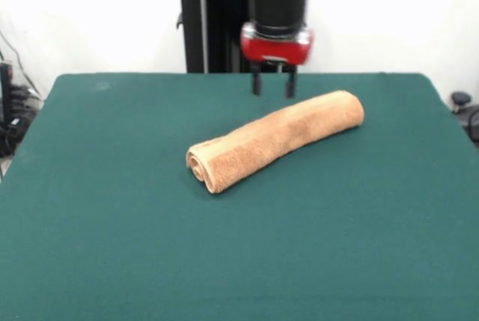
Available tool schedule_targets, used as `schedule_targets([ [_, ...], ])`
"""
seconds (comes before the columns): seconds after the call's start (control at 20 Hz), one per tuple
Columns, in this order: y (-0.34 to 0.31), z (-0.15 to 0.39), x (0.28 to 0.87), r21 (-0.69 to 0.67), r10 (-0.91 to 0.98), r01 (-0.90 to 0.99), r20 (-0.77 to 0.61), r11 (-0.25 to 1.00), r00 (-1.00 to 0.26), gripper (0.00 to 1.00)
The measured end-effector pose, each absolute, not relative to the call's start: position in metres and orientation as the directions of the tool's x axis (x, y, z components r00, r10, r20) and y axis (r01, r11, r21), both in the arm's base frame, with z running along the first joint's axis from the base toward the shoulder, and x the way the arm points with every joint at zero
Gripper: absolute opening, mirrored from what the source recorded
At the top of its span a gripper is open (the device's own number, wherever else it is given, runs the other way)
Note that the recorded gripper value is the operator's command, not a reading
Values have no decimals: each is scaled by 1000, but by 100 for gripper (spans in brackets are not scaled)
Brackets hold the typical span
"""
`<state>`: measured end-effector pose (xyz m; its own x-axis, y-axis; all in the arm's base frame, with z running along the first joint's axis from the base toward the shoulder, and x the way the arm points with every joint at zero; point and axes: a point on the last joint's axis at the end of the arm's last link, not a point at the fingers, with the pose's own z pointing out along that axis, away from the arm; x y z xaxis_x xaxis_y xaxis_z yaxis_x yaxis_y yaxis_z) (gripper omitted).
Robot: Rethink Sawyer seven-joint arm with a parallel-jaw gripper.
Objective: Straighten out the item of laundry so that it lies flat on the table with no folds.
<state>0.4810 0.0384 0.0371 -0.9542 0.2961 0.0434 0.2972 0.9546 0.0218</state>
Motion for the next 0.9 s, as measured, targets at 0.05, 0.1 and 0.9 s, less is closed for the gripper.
schedule_targets([
  [0.05, 30, 39, 480, 22, 313, 314, 44, 949, -949, 100],
  [0.1, 18, 42, 478, 21, 337, 338, 45, 941, -941, 100],
  [0.9, -57, 51, 451, 2, 428, 429, 45, 903, -903, 100],
])
